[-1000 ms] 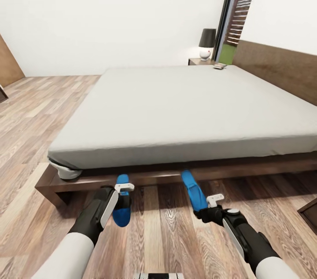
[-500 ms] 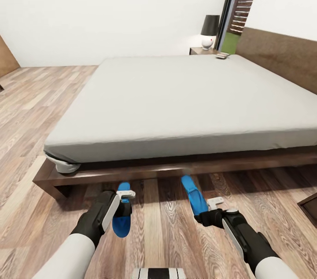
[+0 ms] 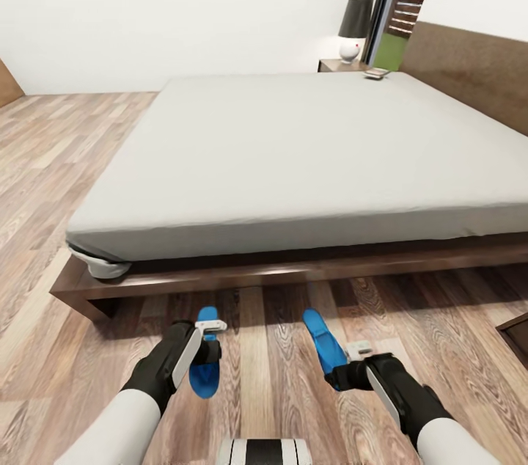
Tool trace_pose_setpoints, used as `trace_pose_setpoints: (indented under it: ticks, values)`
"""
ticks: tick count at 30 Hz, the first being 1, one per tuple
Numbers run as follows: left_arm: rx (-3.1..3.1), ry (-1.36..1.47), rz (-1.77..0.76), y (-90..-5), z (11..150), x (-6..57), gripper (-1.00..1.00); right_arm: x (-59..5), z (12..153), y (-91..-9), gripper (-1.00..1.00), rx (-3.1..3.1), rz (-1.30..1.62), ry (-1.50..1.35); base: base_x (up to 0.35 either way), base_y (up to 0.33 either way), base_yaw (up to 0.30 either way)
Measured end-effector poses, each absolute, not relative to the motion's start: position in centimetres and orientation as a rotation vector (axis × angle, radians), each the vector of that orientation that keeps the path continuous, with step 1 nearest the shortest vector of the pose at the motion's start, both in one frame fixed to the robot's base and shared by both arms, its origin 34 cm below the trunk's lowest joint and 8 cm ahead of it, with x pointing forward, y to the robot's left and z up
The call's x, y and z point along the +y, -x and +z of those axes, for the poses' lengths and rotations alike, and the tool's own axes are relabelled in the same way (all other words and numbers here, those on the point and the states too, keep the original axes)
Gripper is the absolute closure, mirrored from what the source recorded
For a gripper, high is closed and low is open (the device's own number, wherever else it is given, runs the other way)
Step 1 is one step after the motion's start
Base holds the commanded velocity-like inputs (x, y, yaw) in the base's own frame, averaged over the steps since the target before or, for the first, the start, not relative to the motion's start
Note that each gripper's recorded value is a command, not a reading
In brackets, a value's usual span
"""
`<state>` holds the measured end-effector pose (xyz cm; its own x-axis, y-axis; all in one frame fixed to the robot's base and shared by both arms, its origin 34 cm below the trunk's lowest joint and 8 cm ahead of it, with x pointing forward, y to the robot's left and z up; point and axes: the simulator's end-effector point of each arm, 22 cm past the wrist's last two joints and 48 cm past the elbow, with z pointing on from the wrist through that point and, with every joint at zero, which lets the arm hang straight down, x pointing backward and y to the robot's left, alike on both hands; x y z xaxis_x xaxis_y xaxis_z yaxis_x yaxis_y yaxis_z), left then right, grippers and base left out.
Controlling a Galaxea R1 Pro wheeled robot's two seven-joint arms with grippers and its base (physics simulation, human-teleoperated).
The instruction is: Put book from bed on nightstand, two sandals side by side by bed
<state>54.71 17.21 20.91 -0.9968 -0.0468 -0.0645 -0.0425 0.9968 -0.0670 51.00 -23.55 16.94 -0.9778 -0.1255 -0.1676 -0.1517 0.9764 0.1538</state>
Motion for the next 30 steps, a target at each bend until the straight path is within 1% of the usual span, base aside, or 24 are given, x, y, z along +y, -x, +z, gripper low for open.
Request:
trace_pose_setpoints:
  ticks: [5, 9, 15, 21, 25, 30]
  values:
    - [3.053, 0.091, -0.094, -54.7, 19.4, 17.3, 1.0, -22.7, 16.1, -51.6, 1.0, 2.98, 0.215, 0.202, 0.0, 0.0, 0.0]
    - [3.018, 0.113, -0.085, -55.2, 18.2, 17.5, 1.0, -22.4, 16.2, -53.5, 1.0, 2.955, 0.17, 0.2, 0.0, 0.0, 0.0]
    - [2.969, 0.122, -0.067, -57.5, 17.3, 17.7, 1.0, -21.8, 15.7, -55.0, 1.0, 2.892, 0.187, 0.207, 0.0, 0.0, 0.0]
    - [2.888, 0.144, -0.053, -59.6, 17.1, 18.2, 1.0, -19.6, 15.8, -55.7, 1.0, 2.869, 0.226, 0.212, 0.0, 0.0, 0.0]
    - [2.885, 0.143, -0.059, -59.8, 17.3, 18.0, 1.0, -18.6, 15.9, -55.5, 1.0, 2.861, 0.234, 0.284, 0.009, 0.0, 0.0]
    - [2.901, 0.138, -0.059, -59.4, 17.1, 18.1, 1.0, -18.4, 15.9, -55.4, 1.0, 2.86, 0.232, 0.3, 0.051, 0.0, 0.0]
